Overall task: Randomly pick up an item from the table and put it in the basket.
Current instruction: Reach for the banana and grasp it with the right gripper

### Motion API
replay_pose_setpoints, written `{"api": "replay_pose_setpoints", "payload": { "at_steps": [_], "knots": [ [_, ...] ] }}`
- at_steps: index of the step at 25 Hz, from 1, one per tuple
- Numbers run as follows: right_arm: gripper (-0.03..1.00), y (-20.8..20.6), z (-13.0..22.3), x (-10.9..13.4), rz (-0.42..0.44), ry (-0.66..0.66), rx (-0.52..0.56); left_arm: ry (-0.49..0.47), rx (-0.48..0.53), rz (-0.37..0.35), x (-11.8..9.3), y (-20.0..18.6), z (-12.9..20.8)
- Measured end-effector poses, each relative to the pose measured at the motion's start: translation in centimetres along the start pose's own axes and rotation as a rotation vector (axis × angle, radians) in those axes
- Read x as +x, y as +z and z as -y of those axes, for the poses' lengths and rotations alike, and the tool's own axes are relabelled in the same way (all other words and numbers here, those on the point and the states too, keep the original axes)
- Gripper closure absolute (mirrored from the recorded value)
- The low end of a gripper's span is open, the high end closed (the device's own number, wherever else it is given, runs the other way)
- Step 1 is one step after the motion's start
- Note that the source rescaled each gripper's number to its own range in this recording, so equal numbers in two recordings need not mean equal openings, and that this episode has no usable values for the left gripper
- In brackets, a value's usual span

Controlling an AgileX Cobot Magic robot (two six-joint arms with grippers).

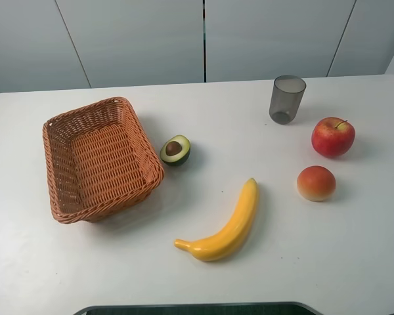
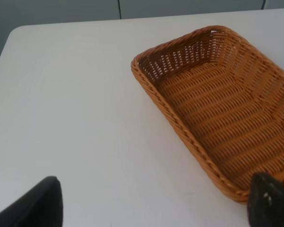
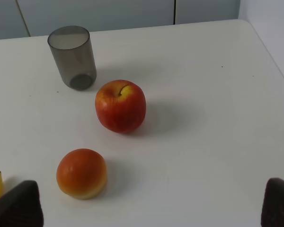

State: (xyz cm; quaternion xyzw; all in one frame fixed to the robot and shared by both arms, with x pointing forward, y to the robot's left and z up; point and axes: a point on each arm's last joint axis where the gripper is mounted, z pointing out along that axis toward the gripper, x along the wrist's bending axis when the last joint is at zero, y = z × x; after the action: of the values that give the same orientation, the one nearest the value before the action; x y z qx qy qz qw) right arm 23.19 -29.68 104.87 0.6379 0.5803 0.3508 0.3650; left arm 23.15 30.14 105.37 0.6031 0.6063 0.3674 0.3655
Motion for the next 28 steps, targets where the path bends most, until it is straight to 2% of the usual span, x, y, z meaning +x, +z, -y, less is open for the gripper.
{"api": "replay_pose_setpoints", "payload": {
  "at_steps": [20, 23, 28],
  "knots": [
    [-0.03, -0.1, -0.1, 0.0, -0.005, 0.002, -0.001, 0.000, 0.000, 0.000, 0.0, 0.0, 0.0],
    [-0.03, 0.1, -0.8, 0.1, -0.006, 0.004, 0.035, 0.000, 0.000, 0.000, 0.0, 0.0, 0.0],
    [-0.03, 1.8, -4.0, 0.1, -0.006, 0.008, 0.180, 0.000, 0.000, 0.000, 0.0, 0.0, 0.0]
  ]
}}
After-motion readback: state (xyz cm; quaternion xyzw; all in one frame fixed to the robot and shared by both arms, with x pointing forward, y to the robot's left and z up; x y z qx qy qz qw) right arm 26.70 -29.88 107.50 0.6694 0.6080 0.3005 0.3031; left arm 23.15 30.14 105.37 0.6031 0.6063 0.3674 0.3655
